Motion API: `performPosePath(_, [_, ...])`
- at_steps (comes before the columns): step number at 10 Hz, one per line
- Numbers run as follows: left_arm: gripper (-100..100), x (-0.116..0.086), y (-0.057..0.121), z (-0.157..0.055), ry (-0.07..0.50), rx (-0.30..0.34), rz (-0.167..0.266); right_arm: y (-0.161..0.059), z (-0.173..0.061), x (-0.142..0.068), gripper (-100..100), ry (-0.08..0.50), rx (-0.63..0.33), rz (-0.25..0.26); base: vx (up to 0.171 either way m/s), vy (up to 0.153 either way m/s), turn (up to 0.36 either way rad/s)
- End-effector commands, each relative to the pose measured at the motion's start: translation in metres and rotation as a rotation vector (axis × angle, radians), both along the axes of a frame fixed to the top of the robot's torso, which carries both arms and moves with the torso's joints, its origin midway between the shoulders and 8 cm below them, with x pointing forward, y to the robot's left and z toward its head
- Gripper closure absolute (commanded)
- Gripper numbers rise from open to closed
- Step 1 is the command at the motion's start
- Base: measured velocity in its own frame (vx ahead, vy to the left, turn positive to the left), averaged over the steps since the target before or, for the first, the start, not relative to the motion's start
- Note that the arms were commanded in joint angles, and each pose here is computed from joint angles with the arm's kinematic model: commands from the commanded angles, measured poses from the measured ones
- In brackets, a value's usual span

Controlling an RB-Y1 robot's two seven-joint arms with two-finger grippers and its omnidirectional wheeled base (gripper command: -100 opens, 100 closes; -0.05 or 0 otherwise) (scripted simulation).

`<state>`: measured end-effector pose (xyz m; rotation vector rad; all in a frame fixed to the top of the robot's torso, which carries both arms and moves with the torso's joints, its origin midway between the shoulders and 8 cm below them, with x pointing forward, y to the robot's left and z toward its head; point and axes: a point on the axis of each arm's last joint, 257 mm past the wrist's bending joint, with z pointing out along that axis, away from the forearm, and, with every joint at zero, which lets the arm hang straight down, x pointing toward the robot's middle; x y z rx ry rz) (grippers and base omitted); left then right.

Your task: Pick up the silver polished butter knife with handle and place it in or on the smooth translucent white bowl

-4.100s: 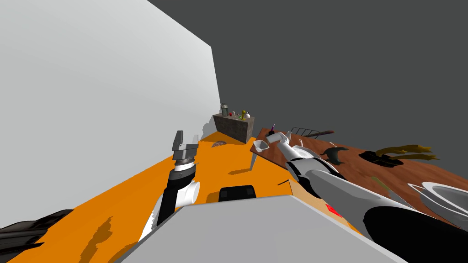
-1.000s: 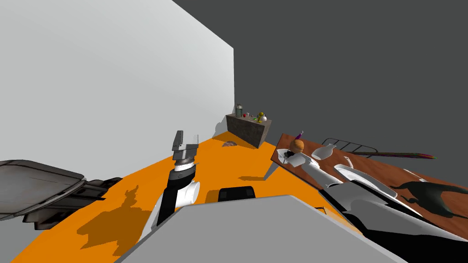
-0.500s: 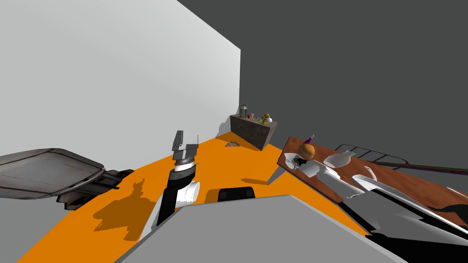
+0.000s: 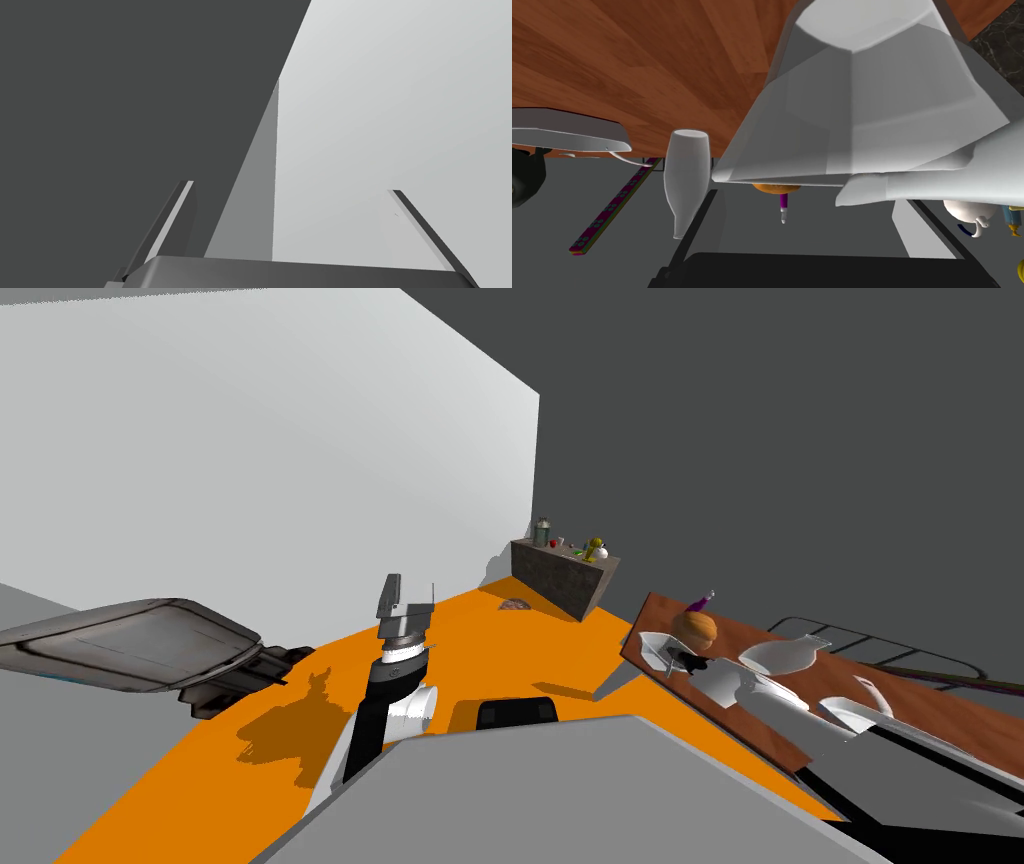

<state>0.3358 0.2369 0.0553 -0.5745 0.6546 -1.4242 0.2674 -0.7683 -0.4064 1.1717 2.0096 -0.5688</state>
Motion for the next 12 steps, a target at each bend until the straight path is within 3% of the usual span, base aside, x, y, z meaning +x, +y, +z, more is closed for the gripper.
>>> performPosePath(1, [0,0.0,0.0,0.0,0.0,0.0,0.0,0.002,0.001,0.002,-100,-0.048,0.025,-0.005,0.0,0.0,0.0])
performPosePath(2, [0,0.0,0.0,0.0,0.0,0.0,0.0,-0.027,0.006,-0.046,-100,0.007,-0.006,-0.038,0.064,0.099,0.398])
performPosePath(3, [0,0.0,0.0,0.0,0.0,0.0,0.0,-0.046,0.023,-0.062,-100,0.017,-0.034,-0.044,0.085,0.093,0.232])
performPosePath(4, [0,0.0,0.0,0.0,0.0,0.0,0.0,-0.046,0.017,-0.079,-100,0.022,-0.022,-0.054,0.049,0.036,-0.023])
performPosePath(7, [0,0.0,0.0,0.0,0.0,0.0,0.0,-0.039,0.014,-0.07,-100,-0.055,0.027,-0.054,0.004,0.002,-0.01])
performPosePath(8, [0,0.0,0.0,0.0,0.0,0.0,0.0,-0.066,0.029,-0.119,-100,0.0,-0.008,-0.087,0.073,0.101,0.365])
performPosePath(9, [0,0.0,0.0,0.0,0.0,0.0,0.0,-0.079,0.046,-0.127,-100,-0.007,-0.02,-0.076,0.092,0.097,0.217])
performPosePath(12, [0,0.0,0.0,0.0,0.0,0.0,0.0,-0.072,0.038,-0.14,-100,-0.051,0.033,-0.094,0.022,0.015,-0.007])
